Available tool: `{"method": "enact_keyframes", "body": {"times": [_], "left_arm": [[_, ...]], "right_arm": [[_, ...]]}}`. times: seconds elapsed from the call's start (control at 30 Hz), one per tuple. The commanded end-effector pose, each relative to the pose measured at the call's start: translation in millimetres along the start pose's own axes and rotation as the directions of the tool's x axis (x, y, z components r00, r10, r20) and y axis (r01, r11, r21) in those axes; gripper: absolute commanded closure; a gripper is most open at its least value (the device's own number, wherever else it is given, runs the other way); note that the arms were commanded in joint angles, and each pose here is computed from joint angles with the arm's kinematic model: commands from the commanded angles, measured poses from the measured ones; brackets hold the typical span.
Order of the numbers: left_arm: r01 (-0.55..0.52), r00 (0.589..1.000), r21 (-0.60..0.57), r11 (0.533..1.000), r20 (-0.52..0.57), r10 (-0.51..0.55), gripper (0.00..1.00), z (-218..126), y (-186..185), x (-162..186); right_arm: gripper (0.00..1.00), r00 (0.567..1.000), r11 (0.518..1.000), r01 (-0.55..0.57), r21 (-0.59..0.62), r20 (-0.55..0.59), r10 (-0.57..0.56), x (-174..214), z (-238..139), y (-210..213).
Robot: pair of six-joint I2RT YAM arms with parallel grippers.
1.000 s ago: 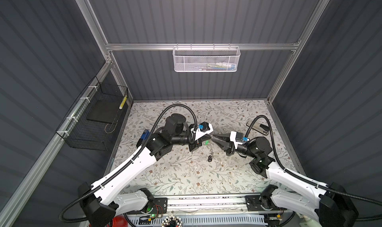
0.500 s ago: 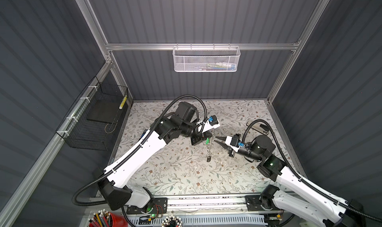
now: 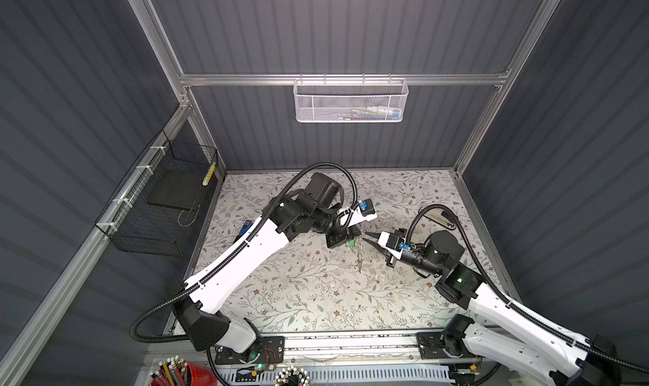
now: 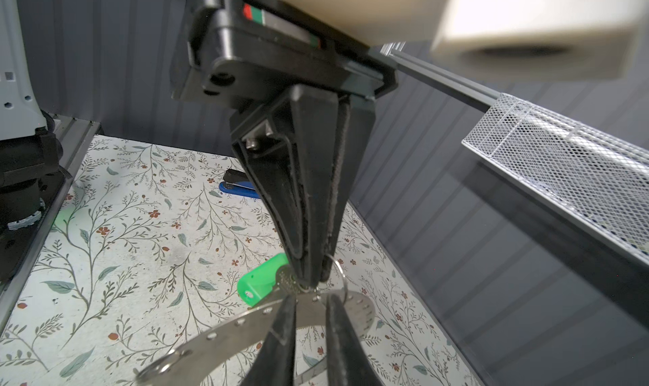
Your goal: Put the keys on the keyring
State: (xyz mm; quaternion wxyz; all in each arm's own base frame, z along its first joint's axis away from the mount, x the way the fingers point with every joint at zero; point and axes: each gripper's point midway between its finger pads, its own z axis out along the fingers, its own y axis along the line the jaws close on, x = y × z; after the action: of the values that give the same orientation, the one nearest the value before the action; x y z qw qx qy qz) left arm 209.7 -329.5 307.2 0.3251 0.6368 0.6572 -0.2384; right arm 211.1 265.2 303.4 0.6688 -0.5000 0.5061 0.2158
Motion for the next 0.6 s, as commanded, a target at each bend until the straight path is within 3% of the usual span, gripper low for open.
{"method": "enact_keyframes", "body": {"times": [0.0,0.4,0.57], "left_arm": [[-0.019,1.0,0.028,0.999,-0.001,0.019,1.0,-3.2,-8.0,-5.7],[-0.039,0.999,0.042,0.998,0.023,0.038,1.0,-3.0,-12.4,-12.5],[-0.065,0.998,0.058,0.996,0.016,0.064,1.0,-2.0,-17.9,-11.3]], "right_arm": [[0.79,0.998,0.998,0.027,0.05,0.055,-0.03,-16.0,-5.8,-9.1],[0.78,0.999,0.999,-0.005,0.038,0.033,0.004,-9.5,2.0,-9.3],[0.86,1.0,0.999,-0.015,0.035,0.013,0.015,-5.8,4.9,-10.2]]}}
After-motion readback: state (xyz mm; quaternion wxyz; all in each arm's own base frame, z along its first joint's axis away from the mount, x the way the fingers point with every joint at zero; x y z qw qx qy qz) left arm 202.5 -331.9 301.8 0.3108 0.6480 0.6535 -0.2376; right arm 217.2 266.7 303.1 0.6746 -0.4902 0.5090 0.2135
